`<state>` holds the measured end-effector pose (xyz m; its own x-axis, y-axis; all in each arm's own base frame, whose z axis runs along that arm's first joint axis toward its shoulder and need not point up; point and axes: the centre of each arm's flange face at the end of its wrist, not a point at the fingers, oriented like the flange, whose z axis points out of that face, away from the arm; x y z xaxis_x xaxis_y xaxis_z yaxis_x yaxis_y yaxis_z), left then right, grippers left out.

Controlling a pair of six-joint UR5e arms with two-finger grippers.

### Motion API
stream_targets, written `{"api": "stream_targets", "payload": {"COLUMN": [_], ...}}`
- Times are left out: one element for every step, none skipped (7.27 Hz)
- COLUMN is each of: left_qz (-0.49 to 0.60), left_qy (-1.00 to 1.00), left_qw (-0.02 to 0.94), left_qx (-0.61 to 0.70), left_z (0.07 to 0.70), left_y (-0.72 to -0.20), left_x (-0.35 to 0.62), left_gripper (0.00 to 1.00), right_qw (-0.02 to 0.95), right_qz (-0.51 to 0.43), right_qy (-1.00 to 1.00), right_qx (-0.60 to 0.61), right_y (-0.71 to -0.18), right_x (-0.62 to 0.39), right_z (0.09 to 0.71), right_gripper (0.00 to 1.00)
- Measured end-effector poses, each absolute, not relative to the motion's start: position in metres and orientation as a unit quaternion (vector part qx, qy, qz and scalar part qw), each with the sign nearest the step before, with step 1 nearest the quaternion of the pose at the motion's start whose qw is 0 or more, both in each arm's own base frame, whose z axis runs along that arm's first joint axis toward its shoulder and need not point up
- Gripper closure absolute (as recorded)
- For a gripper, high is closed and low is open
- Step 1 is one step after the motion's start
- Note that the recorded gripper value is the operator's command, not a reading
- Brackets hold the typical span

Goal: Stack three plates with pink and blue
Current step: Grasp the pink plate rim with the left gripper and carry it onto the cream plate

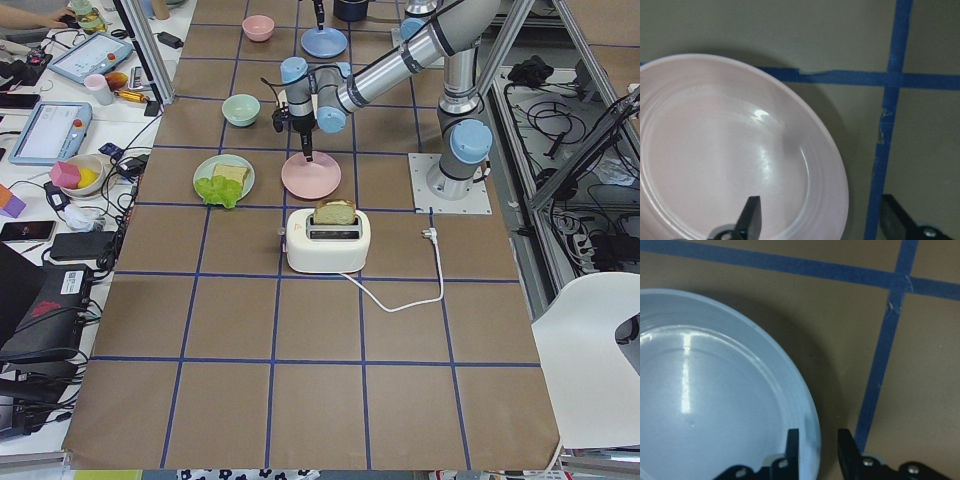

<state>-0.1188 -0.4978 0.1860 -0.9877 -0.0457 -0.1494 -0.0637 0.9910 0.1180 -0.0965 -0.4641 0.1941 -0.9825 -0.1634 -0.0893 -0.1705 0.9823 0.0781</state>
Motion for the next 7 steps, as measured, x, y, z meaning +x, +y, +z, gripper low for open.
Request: {"api": "stream_targets", "payload": {"left_qz": [0.058, 0.056, 0.055, 0.051, 0.041, 0.027, 0.013], "left_qy": [0.995, 0.996, 0.996, 0.996, 0.997, 0.998, 0.998], "left_qw": [0.073, 0.07, 0.065, 0.062, 0.06, 0.059, 0.059], "left_qx": [-0.027, -0.026, -0.027, -0.026, -0.02, -0.005, 0.013], "left_z": [0.186, 0.186, 0.186, 0.19, 0.199, 0.213, 0.227], "left_y": [-0.498, -0.498, -0.499, -0.499, -0.5, -0.501, -0.502], "left_x": [-0.119, -0.12, -0.122, -0.125, -0.133, -0.15, -0.176], "left_gripper": [1.0, 1.0, 1.0, 1.0, 1.0, 1.0, 1.0], "right_qw": [0.043, 0.045, 0.046, 0.047, 0.049, 0.049, 0.047], "right_qz": [0.046, 0.049, 0.051, 0.052, 0.052, 0.05, 0.048], "right_qy": [0.995, 0.994, 0.994, 0.994, 0.994, 0.994, 0.994], "right_qx": [-0.082, -0.082, -0.082, -0.083, -0.085, -0.086, -0.086], "right_y": [-0.464, -0.463, -0.463, -0.463, -0.464, -0.464, -0.465], "right_x": [-0.097, -0.097, -0.097, -0.097, -0.097, -0.097, -0.097], "right_z": [0.192, 0.19, 0.19, 0.19, 0.19, 0.191, 0.194], "right_gripper": [0.74, 0.81, 1.0, 1.0, 1.0, 1.0, 1.0]}}
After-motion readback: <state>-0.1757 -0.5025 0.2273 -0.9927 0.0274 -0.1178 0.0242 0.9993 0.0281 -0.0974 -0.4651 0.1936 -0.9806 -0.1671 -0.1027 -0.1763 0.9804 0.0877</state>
